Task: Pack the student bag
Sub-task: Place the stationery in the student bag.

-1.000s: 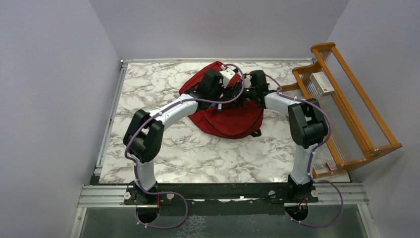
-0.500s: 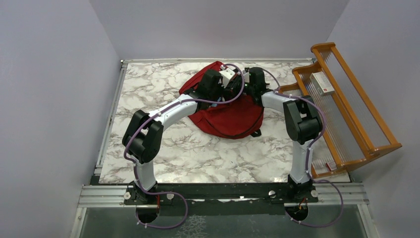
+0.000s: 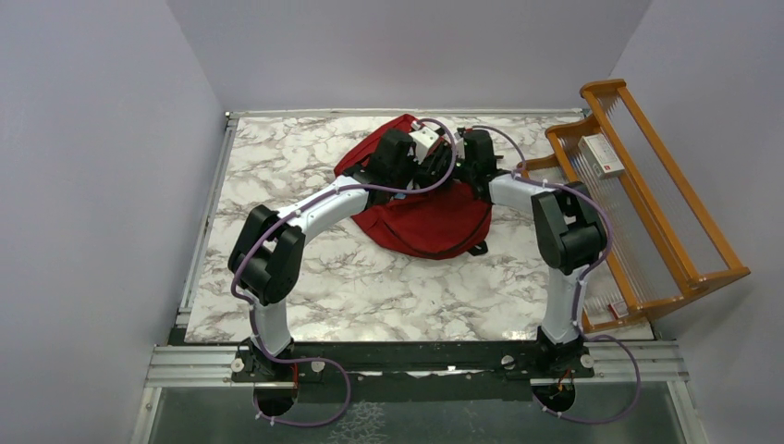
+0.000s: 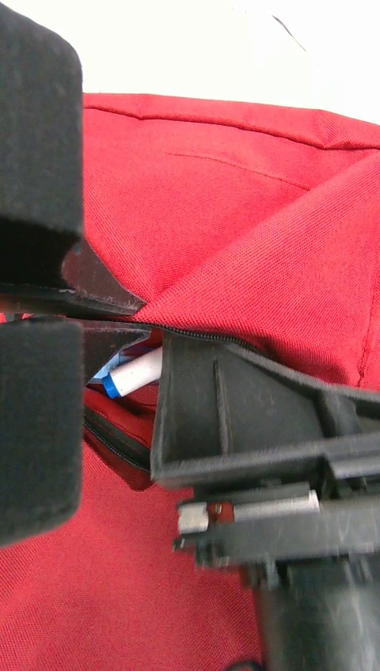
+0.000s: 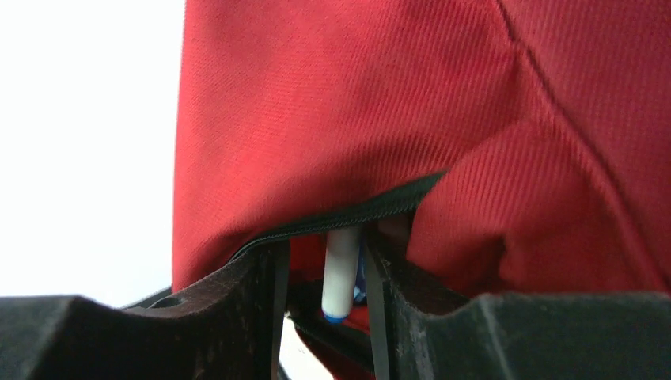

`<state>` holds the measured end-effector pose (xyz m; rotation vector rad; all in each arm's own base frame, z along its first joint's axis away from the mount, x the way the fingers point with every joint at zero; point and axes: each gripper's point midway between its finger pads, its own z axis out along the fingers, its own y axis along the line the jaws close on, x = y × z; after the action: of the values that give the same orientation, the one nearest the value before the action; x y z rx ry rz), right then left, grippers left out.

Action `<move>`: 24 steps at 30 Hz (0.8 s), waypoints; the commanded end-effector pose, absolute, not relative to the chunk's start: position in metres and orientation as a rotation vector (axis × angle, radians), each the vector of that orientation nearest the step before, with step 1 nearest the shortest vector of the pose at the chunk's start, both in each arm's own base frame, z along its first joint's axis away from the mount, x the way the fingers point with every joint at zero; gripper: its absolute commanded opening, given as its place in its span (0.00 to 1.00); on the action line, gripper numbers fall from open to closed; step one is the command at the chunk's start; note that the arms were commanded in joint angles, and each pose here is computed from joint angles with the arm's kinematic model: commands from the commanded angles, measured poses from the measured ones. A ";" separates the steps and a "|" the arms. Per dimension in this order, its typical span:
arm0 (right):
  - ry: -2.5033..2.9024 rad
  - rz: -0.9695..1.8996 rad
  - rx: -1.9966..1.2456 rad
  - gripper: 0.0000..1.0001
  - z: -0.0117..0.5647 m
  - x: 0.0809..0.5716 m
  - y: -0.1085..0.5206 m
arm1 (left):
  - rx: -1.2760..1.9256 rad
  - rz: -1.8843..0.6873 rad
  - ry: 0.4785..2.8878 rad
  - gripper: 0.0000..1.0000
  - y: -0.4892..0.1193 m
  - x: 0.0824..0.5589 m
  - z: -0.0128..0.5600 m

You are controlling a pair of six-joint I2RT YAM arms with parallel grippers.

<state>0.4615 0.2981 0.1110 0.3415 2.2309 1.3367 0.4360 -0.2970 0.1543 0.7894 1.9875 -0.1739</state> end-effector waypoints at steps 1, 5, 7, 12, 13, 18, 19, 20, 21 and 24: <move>2.186 1.184 0.246 0.44 0.138 0.453 0.279 | 0.779 -0.242 1.934 0.00 -0.310 0.429 0.177; 2.196 1.096 0.208 0.44 0.146 0.442 0.266 | 0.778 -0.245 1.937 0.00 -0.310 0.430 0.177; 2.206 1.060 0.193 0.44 0.146 0.436 0.260 | 0.778 -0.246 1.938 0.00 -0.311 0.429 0.177; 2.188 1.013 0.129 0.44 0.158 0.418 0.250 | 0.779 -0.259 1.932 0.07 -0.312 0.428 0.180; 2.178 1.007 0.114 0.44 0.161 0.415 0.248 | 0.781 -0.272 1.933 0.10 -0.313 0.427 0.180; 2.121 0.954 0.061 0.43 0.175 0.396 0.234 | 0.796 -0.412 1.919 0.32 -0.331 0.417 0.186; 2.112 0.934 0.064 0.43 0.176 0.394 0.230 | 0.800 -0.446 1.919 0.35 -0.335 0.414 0.187; 2.101 0.912 0.061 0.43 0.178 0.391 0.226 | 0.804 -0.475 1.918 0.38 -0.339 0.412 0.188; 2.091 0.889 0.053 0.43 0.181 0.389 0.222 | 0.801 -0.499 1.920 0.41 -0.342 0.410 0.189; 2.062 0.827 0.017 0.43 0.188 0.382 0.211 | 0.770 -0.563 1.914 0.48 -0.347 0.407 0.198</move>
<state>0.3850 0.2300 0.1750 0.0670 2.1197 0.9560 0.4199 -0.3204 0.1534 0.7974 2.0049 -0.3638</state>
